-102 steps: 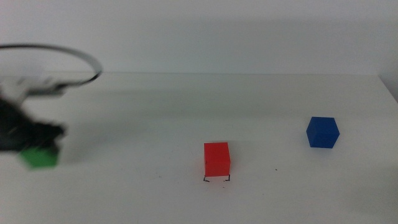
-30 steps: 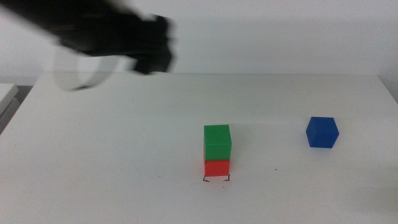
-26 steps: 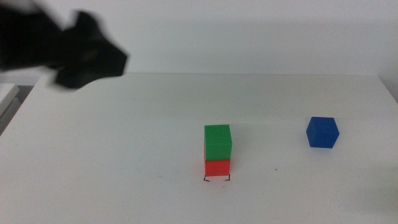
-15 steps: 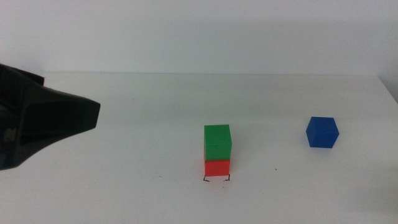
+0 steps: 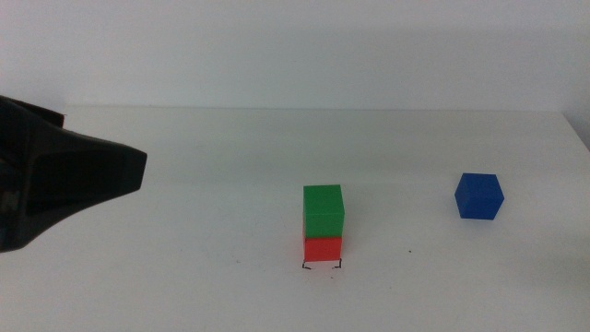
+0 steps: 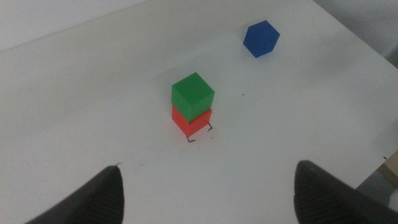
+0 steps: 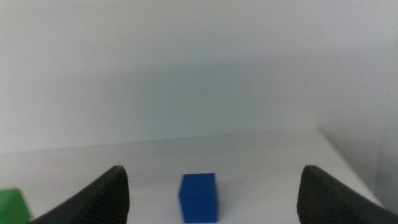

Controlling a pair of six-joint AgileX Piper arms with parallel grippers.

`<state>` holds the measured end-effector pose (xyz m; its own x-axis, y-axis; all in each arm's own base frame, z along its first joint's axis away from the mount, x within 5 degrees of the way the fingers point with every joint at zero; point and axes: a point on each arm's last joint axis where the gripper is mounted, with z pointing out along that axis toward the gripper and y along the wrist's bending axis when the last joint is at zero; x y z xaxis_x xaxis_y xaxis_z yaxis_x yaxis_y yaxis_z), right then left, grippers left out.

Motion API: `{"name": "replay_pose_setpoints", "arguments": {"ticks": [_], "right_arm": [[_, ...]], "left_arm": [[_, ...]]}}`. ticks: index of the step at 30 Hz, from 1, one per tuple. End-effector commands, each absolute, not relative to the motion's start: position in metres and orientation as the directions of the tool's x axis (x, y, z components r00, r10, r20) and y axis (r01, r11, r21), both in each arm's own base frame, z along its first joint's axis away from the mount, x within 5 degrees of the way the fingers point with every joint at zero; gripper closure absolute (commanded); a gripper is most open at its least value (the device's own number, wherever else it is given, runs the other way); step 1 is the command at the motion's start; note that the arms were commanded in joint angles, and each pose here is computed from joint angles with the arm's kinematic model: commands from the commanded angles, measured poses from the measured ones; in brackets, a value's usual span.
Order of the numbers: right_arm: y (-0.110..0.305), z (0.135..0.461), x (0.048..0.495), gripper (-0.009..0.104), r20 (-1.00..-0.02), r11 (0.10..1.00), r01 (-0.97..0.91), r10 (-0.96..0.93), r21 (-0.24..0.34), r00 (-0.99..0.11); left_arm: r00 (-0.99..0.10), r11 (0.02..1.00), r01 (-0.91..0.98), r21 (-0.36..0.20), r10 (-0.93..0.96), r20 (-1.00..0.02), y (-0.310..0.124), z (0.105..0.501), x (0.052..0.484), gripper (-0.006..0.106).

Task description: Stack red cubes first, then green, then blue cubes in a specific spot.

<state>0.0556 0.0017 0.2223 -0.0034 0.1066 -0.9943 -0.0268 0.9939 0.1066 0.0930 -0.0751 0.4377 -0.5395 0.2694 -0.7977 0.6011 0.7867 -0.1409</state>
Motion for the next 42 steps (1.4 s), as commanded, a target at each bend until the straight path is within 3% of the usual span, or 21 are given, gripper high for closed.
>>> {"name": "replay_pose_setpoints", "arguments": {"ticks": [1,5,7,12,16,19,27,33,42], "right_arm": [[0.002,0.250,0.057,0.002,-0.984,0.985,-0.021,0.169,0.170,-0.051],[0.007,0.303,0.087,0.002,-0.917,0.976,0.001,0.205,0.218,-0.343],[0.009,0.319,0.105,0.002,-0.861,0.983,-0.004,0.161,0.185,-0.483],[0.012,0.341,0.153,0.002,-0.731,0.974,0.049,0.199,0.221,-0.652],[0.017,0.328,0.192,0.002,-0.665,0.959,0.066,0.239,0.275,-0.708],[0.018,0.317,0.225,0.002,-0.657,0.976,0.005,0.150,0.216,-0.739],[0.030,0.279,0.318,0.002,-0.471,0.998,0.036,0.054,0.047,-0.881],[0.052,0.237,0.366,0.002,-0.351,1.000,-0.001,0.007,0.024,-0.936],[0.055,0.188,0.405,0.002,-0.330,0.998,0.060,0.058,0.005,-0.942]], "left_arm": [[-0.539,0.787,0.599,-0.146,0.262,-0.800,-0.075,0.438,0.093,0.007],[-0.531,0.787,0.599,-0.145,0.255,-0.808,-0.075,0.439,0.093,0.007],[-0.531,0.787,0.599,-0.145,0.255,-0.808,-0.075,0.439,0.093,0.007],[-0.531,0.787,0.599,-0.145,0.255,-0.808,-0.075,0.439,0.093,0.007],[-0.531,0.787,0.599,-0.145,0.255,-0.808,-0.075,0.439,0.093,0.007],[-0.531,0.787,0.599,-0.145,0.255,-0.808,-0.075,0.439,0.093,0.007],[-0.533,0.787,0.599,-0.145,0.256,-0.807,-0.075,0.438,0.093,0.007],[-0.530,0.786,0.601,-0.142,0.260,-0.807,-0.075,0.438,0.093,0.007],[-0.530,0.786,0.601,-0.142,0.260,-0.807,-0.075,0.438,0.093,0.007]]}}
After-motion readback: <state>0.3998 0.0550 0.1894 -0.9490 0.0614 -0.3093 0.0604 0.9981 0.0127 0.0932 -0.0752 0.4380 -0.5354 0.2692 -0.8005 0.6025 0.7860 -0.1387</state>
